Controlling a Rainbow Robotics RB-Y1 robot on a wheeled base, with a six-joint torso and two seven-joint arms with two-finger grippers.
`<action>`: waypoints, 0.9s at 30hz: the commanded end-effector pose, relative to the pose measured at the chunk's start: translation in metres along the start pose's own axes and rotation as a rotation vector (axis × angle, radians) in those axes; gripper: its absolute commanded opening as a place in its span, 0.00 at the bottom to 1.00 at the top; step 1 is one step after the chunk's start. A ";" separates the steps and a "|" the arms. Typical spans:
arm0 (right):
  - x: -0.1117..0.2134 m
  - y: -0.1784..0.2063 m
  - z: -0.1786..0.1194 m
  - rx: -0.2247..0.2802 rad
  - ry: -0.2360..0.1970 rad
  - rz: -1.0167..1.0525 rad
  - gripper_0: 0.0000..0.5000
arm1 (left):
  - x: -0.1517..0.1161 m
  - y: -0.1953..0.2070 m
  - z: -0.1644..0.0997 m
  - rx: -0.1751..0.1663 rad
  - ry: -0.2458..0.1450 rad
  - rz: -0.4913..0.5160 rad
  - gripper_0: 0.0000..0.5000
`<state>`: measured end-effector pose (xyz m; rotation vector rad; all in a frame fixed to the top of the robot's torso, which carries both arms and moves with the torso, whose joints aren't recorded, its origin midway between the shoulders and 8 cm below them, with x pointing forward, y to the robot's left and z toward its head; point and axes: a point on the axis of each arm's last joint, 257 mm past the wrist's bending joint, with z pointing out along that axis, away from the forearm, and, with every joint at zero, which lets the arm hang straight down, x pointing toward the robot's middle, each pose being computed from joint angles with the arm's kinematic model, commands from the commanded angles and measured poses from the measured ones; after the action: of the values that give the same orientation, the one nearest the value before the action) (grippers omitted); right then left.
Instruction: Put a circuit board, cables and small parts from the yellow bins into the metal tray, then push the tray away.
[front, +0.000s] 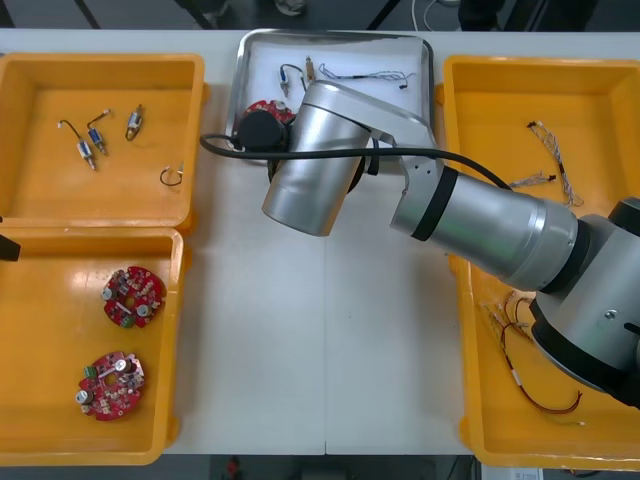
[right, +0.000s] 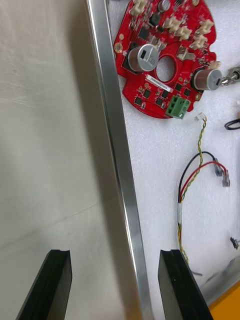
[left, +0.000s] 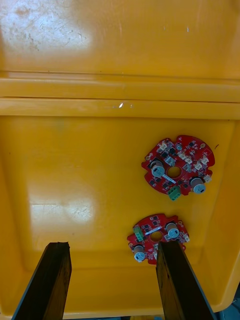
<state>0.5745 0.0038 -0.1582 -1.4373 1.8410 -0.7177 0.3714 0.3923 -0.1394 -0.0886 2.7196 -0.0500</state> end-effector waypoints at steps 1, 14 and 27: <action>-0.015 0.008 -0.045 -0.059 -0.053 0.090 1.00 | 0.000 0.016 -0.012 -0.059 -0.010 0.091 1.00; 0.047 0.022 -0.115 -0.151 -0.006 0.284 1.00 | 0.000 0.016 -0.012 -0.059 -0.010 0.091 1.00; 0.144 0.014 -0.125 -0.117 0.019 0.600 1.00 | 0.000 0.016 -0.012 -0.059 -0.010 0.091 1.00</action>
<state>0.4478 -0.0986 -0.1183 -1.0319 2.1402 -0.3507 0.3714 0.3922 -0.1392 -0.0879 2.7191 -0.0491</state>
